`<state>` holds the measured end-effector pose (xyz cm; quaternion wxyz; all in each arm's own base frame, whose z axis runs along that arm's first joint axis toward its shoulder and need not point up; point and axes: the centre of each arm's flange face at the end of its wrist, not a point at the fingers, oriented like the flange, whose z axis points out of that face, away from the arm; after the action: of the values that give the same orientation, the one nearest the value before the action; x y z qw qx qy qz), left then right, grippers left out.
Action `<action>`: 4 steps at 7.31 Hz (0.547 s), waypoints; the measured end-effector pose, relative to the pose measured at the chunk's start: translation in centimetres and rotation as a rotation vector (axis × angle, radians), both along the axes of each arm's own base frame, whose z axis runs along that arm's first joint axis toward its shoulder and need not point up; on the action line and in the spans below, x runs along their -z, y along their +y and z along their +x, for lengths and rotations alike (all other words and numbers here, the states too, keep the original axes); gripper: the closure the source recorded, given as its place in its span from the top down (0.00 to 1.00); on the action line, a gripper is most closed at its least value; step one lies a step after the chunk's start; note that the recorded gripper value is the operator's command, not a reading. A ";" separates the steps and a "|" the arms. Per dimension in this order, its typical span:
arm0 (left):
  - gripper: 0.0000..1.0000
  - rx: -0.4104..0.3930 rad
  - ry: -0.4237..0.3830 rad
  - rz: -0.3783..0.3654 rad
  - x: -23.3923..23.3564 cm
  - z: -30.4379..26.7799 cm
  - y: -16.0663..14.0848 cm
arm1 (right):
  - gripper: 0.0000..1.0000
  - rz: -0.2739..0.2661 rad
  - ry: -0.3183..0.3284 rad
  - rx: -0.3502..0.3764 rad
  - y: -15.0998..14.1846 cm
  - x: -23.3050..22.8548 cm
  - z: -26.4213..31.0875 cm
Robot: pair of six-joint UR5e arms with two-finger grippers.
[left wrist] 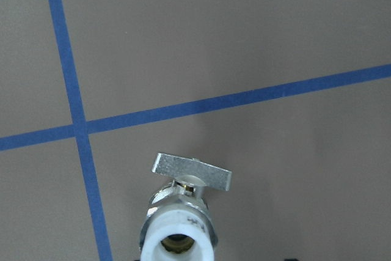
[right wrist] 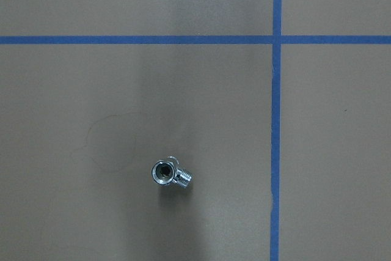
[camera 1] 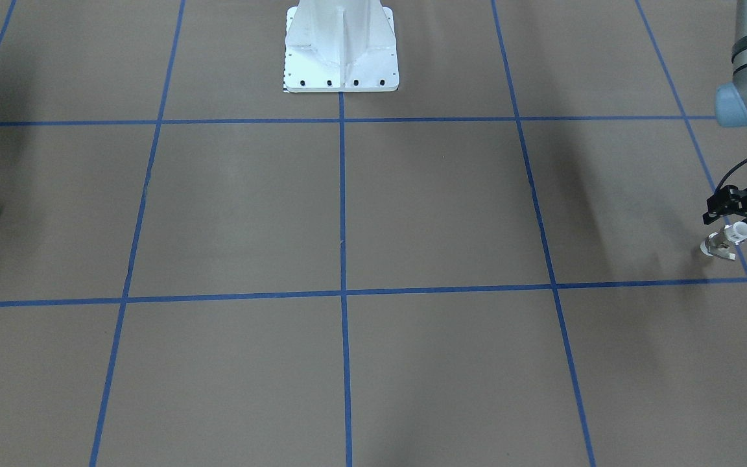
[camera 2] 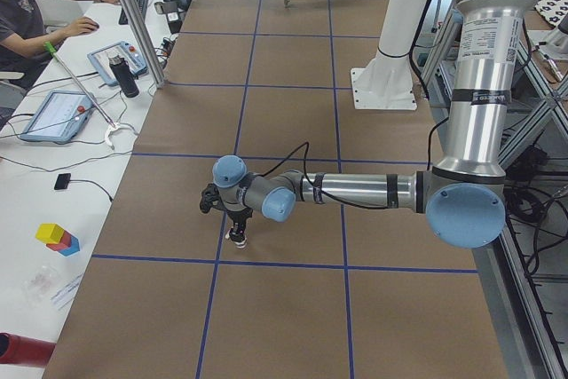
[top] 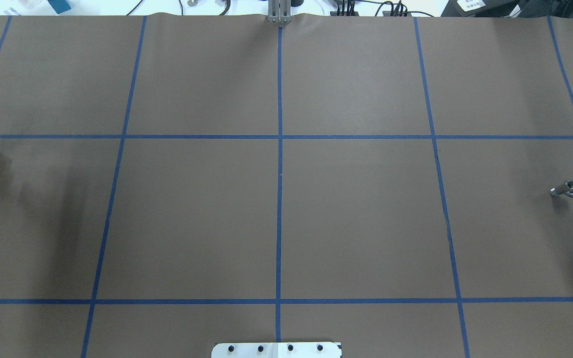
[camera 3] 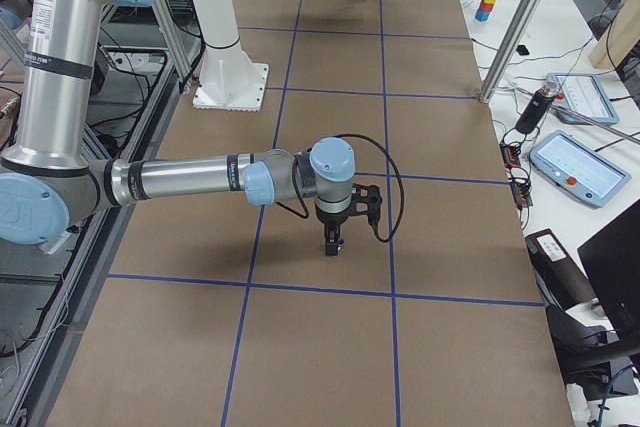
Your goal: Assemble PPR valve and pipe with both arms
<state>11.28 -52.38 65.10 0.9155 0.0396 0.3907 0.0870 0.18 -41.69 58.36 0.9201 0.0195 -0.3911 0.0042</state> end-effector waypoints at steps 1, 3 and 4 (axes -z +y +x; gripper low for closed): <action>0.83 0.000 -0.002 -0.003 -0.2 0.0 0.0 | 1.00 0.001 0.000 0.000 0.0 0.0 0.0; 0.83 0.004 -0.004 -0.004 -0.3 -0.2 0.0 | 1.00 0.001 0.000 0.000 0.0 0.0 0.0; 0.83 0.007 -0.005 -0.005 -0.2 -0.4 -0.1 | 1.00 0.001 0.000 0.000 0.0 0.0 0.0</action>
<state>10.92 -52.50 65.33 0.9170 0.0387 0.3883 0.0828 0.17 -41.73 58.32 0.9201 0.0200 -0.3912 0.0039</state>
